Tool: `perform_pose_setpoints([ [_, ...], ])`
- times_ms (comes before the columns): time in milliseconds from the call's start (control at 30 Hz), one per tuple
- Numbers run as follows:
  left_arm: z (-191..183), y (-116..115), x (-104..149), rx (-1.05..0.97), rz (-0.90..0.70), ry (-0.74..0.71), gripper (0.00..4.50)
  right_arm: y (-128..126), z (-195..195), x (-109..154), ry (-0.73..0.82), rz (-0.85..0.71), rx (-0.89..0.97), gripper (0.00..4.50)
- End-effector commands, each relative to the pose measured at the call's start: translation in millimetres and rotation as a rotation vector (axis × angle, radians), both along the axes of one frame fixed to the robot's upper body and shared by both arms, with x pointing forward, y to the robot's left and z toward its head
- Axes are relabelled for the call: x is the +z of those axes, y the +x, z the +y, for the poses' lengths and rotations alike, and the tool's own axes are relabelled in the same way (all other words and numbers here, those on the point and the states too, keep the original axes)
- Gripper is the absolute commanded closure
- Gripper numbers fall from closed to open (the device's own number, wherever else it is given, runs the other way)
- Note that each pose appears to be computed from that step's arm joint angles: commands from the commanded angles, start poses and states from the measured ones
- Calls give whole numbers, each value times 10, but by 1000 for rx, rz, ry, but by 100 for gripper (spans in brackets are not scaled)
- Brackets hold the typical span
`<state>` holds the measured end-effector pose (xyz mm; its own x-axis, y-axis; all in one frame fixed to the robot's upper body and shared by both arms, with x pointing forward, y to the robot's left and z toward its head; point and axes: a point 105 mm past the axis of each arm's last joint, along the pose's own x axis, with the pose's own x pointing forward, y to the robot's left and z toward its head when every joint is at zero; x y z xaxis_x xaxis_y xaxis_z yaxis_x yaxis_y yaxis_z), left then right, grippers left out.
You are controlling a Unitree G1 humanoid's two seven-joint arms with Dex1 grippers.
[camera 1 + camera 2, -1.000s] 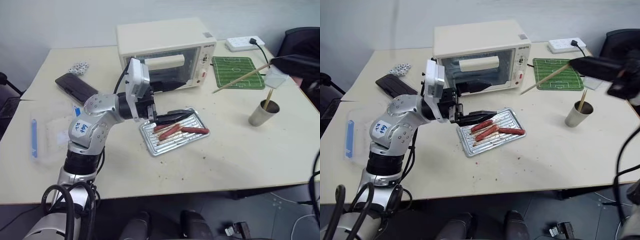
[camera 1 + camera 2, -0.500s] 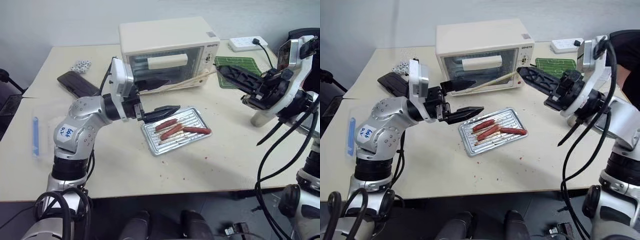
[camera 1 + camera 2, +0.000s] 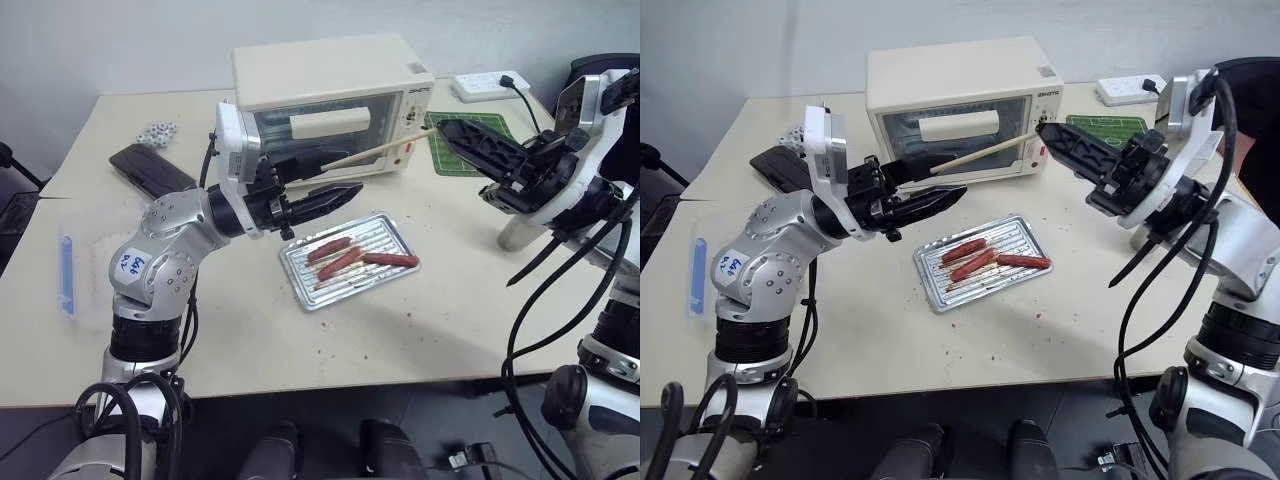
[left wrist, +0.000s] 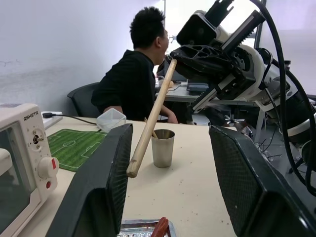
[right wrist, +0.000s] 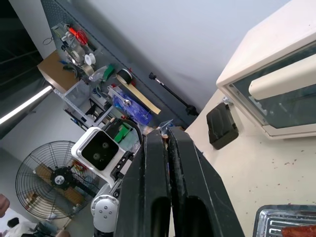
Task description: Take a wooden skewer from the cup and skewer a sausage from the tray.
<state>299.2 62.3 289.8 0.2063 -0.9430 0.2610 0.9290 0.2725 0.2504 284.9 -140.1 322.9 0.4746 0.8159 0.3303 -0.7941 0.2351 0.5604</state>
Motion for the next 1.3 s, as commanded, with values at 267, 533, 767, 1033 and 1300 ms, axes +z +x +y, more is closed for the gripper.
perform_pose_setpoints([
  [267,-54,-15,191,-41,-55,-57,215,-149,3,85,26,-76,22,450],
  [533,-98,-21,118,-73,-46,-26,449,-177,28,116,36,-97,27,450],
  [767,-118,11,92,-60,-48,-5,449,-225,58,121,30,-119,44,450],
  [1033,-76,36,75,-39,-56,13,450,-189,31,78,10,-93,20,209],
  [1300,149,78,6,37,-43,80,450,-53,-120,-157,-313,10,-144,42],
])
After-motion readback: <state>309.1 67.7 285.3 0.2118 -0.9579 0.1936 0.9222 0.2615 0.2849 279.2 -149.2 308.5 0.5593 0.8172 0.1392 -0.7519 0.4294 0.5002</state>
